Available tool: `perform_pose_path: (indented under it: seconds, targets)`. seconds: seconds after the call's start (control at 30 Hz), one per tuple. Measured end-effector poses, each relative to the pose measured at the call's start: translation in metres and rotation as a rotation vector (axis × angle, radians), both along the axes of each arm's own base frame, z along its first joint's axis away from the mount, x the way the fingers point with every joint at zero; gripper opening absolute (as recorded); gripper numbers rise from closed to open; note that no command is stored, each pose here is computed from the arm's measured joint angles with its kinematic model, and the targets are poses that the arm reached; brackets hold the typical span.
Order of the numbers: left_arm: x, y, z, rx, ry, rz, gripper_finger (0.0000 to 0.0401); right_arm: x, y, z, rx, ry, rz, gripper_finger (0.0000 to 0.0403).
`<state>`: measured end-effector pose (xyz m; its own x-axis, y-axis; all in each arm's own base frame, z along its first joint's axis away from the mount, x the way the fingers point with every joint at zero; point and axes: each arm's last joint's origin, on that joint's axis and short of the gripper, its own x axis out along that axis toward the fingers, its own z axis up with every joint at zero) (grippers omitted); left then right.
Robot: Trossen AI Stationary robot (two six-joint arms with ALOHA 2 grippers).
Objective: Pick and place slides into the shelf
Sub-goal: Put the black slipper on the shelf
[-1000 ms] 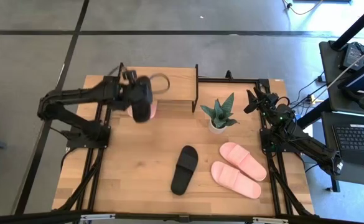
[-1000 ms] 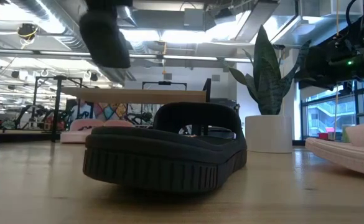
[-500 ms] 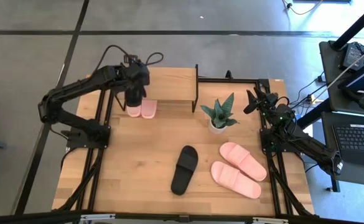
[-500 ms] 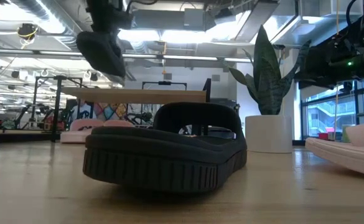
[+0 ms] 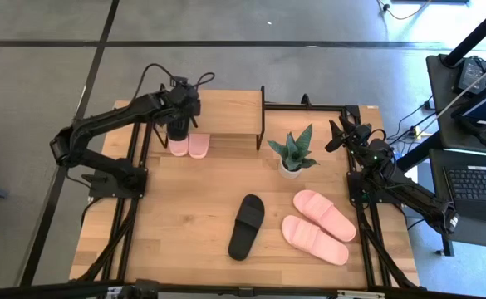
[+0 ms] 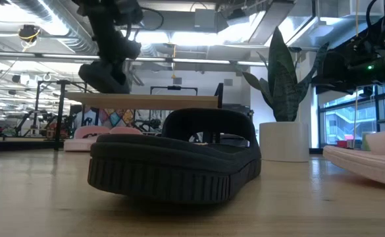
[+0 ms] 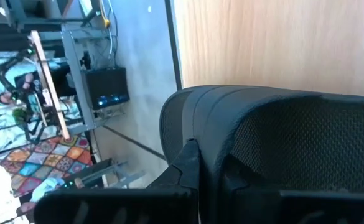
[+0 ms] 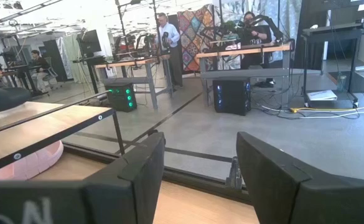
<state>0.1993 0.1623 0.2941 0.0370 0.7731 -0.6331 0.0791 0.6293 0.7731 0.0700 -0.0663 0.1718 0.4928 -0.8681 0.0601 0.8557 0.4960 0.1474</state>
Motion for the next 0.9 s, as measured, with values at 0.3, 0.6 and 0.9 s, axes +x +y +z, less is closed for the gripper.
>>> perform_pose_path:
  seconds: [0.3, 0.6, 0.9]
  targets:
    - [-0.012, 0.009, 0.004, -0.022, -0.059, 0.030, 0.0002, 0.000, 0.000, 0.000, 0.001, -0.002, -0.001, 0.0200]
    - [-0.017, 0.015, 0.005, -0.032, -0.081, 0.043, 0.0002, 0.000, 0.000, 0.000, 0.000, 0.000, -0.001, 0.0200]
    - [-0.020, 0.014, -0.009, -0.006, -0.079, 0.044, 0.0002, 0.000, 0.000, 0.000, 0.001, -0.001, -0.005, 0.0200]
